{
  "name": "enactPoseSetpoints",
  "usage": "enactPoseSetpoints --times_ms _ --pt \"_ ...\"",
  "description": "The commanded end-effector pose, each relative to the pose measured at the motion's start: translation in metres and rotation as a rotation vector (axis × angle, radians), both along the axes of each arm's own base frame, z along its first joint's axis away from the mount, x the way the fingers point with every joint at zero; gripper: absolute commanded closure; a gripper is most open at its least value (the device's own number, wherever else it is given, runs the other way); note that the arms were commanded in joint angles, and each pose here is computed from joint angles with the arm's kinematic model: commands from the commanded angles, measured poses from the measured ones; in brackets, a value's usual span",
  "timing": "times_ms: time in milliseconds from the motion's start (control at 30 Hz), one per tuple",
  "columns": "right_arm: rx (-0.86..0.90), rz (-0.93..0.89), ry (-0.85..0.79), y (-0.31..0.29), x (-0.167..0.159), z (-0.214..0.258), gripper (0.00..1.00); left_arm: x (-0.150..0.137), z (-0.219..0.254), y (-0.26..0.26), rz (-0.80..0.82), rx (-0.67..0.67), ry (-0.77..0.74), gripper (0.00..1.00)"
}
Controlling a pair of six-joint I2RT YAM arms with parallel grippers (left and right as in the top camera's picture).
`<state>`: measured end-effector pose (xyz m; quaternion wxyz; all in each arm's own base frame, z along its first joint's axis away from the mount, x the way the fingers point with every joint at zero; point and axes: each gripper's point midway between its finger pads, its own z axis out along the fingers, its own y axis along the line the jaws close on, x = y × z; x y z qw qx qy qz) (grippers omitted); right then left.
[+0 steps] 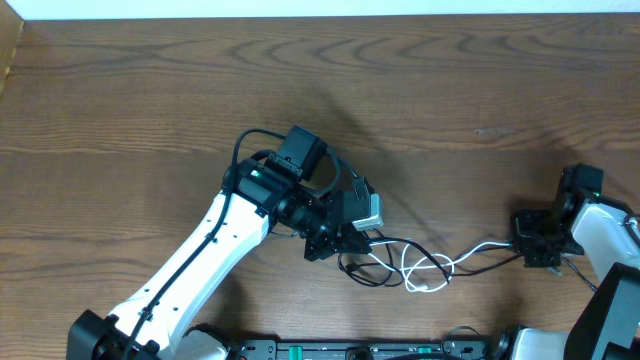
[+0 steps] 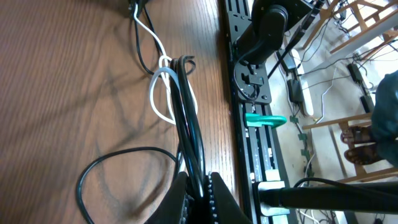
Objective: Untangle cables
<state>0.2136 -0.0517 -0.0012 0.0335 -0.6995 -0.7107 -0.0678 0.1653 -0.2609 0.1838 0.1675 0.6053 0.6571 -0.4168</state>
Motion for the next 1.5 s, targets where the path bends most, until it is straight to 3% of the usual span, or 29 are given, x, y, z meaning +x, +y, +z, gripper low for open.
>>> enactPoseSetpoints --times_ms 0,100,200,300,467,633,867,1067,1233,1467 --pt "-0.083 0.113 -0.024 -0.014 0.003 -0.001 0.99 -0.002 -0.001 -0.001 0.029 0.012 0.059 0.93" --pt "-0.097 0.181 -0.054 -0.016 0.008 -0.001 0.98 -0.001 0.0 -0.002 0.058 0.023 0.089 0.93" --pt "-0.104 0.261 -0.079 -0.017 0.012 -0.001 0.88 0.003 0.001 -0.004 0.094 0.028 0.116 0.93" --pt "-0.093 0.394 -0.137 -0.013 0.021 0.001 0.83 0.008 0.002 -0.007 0.134 0.025 0.137 0.93" --pt "-0.014 0.628 -0.312 0.009 0.043 0.008 0.59 0.023 0.004 -0.013 0.232 0.036 0.167 0.93" --pt "0.066 0.721 -0.42 0.028 0.051 0.018 0.36 0.054 -0.009 -0.007 0.464 0.143 0.188 0.93" --pt "0.09 0.87 -0.593 0.046 0.062 0.048 0.35 0.082 -0.022 0.006 0.752 0.245 0.249 0.93" --pt "0.028 1.159 -0.89 0.07 0.07 0.098 0.39 0.084 -0.02 0.005 0.809 0.236 0.306 0.93" --pt "0.128 1.368 -1.201 0.113 0.062 0.135 0.4 0.089 -0.017 0.002 0.855 0.217 0.344 0.93" --pt "0.192 1.538 -1.394 0.148 0.049 0.154 0.36 0.093 -0.021 0.0 0.86 0.22 0.351 0.93"
